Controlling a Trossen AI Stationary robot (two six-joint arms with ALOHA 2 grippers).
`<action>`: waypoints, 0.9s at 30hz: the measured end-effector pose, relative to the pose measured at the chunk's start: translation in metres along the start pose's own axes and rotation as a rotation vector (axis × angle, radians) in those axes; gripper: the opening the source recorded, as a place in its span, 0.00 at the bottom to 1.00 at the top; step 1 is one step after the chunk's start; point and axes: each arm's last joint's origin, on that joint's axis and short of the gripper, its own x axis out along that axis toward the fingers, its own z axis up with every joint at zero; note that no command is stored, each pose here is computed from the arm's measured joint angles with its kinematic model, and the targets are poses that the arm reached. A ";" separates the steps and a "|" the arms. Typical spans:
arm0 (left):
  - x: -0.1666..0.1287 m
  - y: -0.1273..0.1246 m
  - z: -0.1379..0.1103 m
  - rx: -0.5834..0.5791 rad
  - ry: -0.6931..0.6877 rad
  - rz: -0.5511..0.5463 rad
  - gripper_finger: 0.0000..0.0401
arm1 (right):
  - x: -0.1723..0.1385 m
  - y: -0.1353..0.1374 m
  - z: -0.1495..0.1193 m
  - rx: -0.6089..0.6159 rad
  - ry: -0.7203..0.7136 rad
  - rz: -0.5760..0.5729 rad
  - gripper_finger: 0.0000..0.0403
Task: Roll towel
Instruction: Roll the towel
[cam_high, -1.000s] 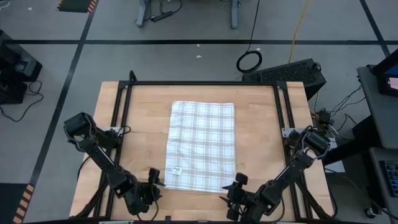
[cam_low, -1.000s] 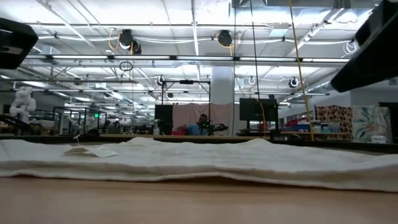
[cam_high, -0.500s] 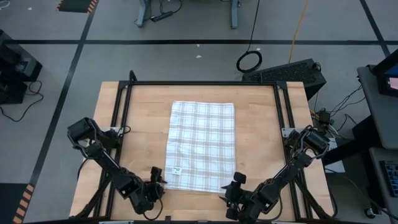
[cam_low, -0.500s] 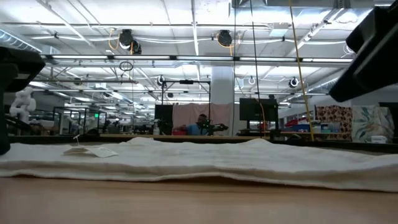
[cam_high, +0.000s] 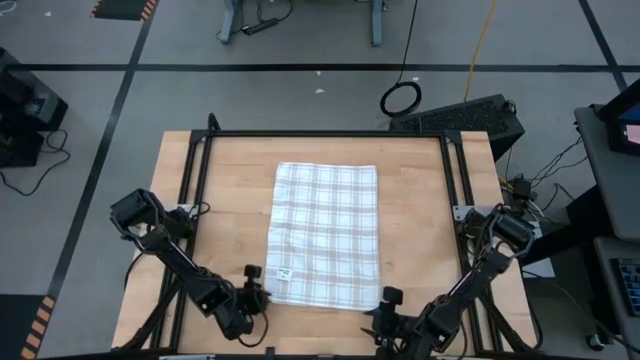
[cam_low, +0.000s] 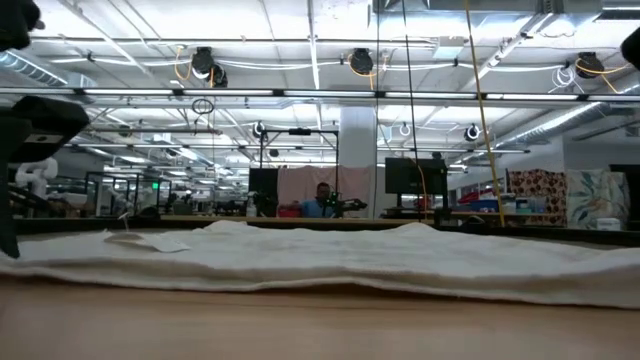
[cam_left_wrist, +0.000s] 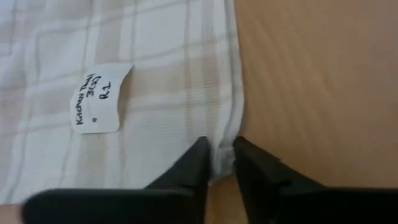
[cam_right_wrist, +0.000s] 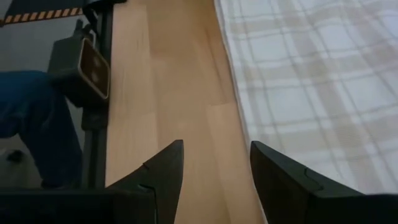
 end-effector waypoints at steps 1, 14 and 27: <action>0.001 0.001 0.000 -0.003 0.008 -0.002 0.14 | -0.001 0.001 -0.001 -0.006 0.002 0.001 0.44; 0.000 0.000 0.000 -0.048 0.013 -0.014 0.04 | -0.008 0.006 -0.044 -0.405 0.008 -0.084 0.49; -0.001 -0.001 -0.001 -0.075 0.015 -0.022 0.04 | 0.014 -0.011 -0.060 -0.507 0.077 -0.242 0.49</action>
